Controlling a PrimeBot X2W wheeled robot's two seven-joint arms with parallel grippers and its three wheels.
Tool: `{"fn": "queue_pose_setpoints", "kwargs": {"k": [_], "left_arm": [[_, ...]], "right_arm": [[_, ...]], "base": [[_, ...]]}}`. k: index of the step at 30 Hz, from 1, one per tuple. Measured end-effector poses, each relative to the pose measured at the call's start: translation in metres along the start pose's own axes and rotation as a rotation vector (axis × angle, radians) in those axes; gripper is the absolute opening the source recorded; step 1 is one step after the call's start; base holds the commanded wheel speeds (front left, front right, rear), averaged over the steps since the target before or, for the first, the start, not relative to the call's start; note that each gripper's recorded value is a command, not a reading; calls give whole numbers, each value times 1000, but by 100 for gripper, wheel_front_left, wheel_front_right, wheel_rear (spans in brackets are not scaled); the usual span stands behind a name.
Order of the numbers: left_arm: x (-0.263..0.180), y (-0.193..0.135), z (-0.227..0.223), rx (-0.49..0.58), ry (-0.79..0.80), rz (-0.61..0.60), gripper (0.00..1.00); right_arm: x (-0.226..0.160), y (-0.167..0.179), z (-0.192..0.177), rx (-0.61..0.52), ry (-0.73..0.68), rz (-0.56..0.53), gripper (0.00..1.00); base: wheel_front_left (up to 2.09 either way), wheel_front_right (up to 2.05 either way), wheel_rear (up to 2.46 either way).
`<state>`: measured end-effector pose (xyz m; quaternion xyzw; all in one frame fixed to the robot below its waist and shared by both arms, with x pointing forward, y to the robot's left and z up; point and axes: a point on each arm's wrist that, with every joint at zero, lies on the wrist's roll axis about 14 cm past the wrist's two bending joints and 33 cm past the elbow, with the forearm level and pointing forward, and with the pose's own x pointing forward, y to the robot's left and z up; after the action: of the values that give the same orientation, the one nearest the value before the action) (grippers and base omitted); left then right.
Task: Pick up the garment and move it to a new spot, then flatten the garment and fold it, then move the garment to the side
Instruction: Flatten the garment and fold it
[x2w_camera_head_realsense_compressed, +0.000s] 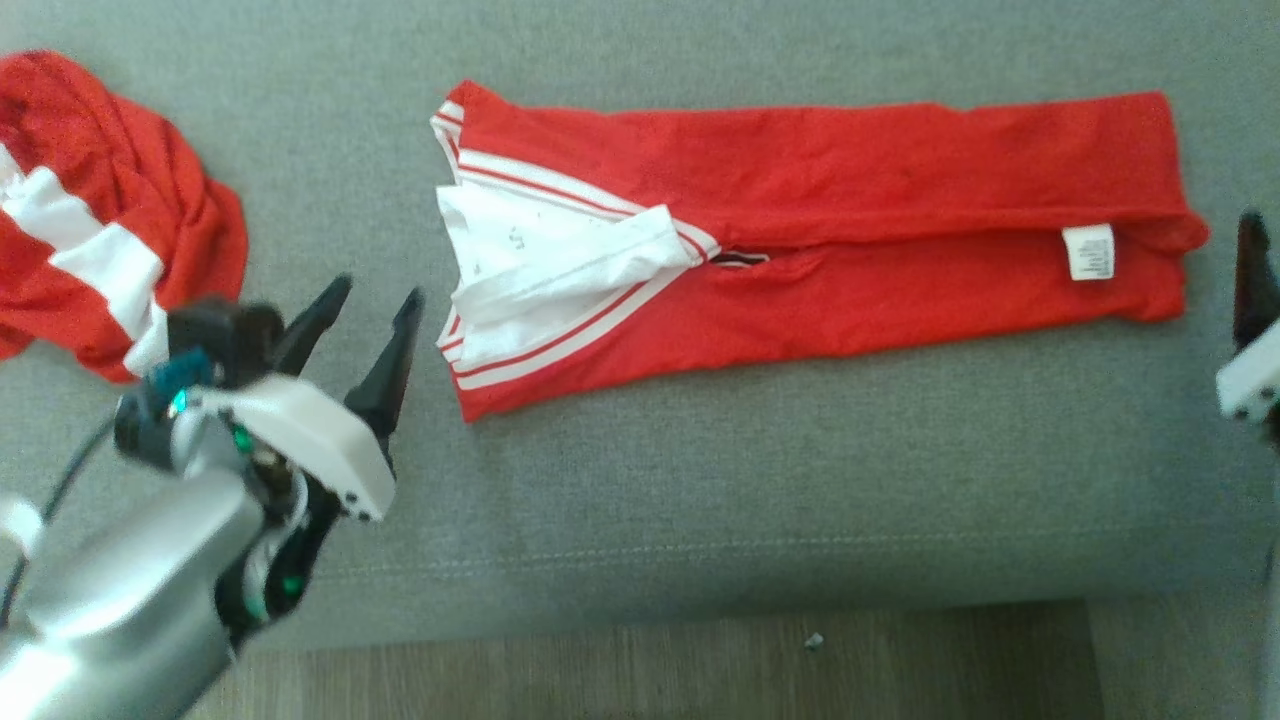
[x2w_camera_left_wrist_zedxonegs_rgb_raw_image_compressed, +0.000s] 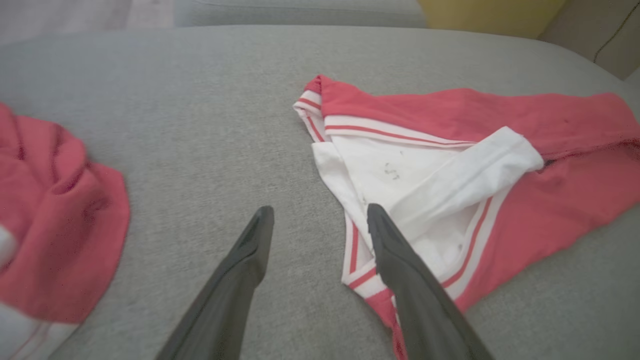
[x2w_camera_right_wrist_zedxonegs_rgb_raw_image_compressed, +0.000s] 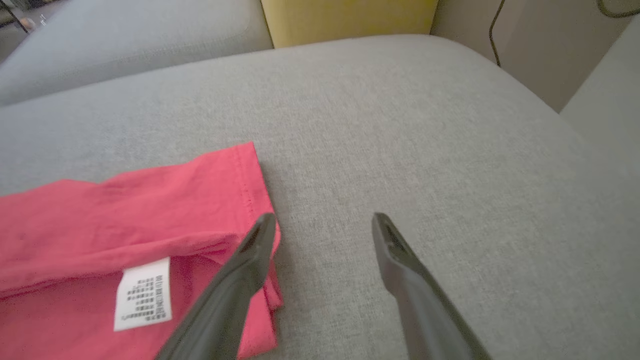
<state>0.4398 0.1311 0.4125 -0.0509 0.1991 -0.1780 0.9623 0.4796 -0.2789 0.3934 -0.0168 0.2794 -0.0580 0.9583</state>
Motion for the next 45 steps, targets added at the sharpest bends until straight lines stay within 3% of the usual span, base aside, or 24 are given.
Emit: {"fn": "queue_pose_setpoints", "kwargs": {"k": [7,15,26,36,37,39,45], "left_arm": [[-36,-13,37,41,-218,170,100],[-83,-25,34,117,-322,288,100],[-119,-19,37,135,-388,406,100],[-119,-15,38,135,-400,409,100],[-117,-18,38,136,-398,395,100],[-115,-20,37,150,-395,374,100],[-111,-24,37,176,-396,334,100]], "right_arm": [[-28,9,-1,161,-94,-11,100],[-15,22,-5,224,-59,-2,100],[29,36,-4,114,91,-9,100],[38,58,-24,64,237,33,100],[38,58,-24,61,242,35,91],[35,59,-26,46,254,42,3],[23,47,-21,36,213,34,0]], "base": [[0,0,0],[0,0,0],[0,0,0],[0,0,0],[0,0,0],[0,0,0],[0,0,0]]}}
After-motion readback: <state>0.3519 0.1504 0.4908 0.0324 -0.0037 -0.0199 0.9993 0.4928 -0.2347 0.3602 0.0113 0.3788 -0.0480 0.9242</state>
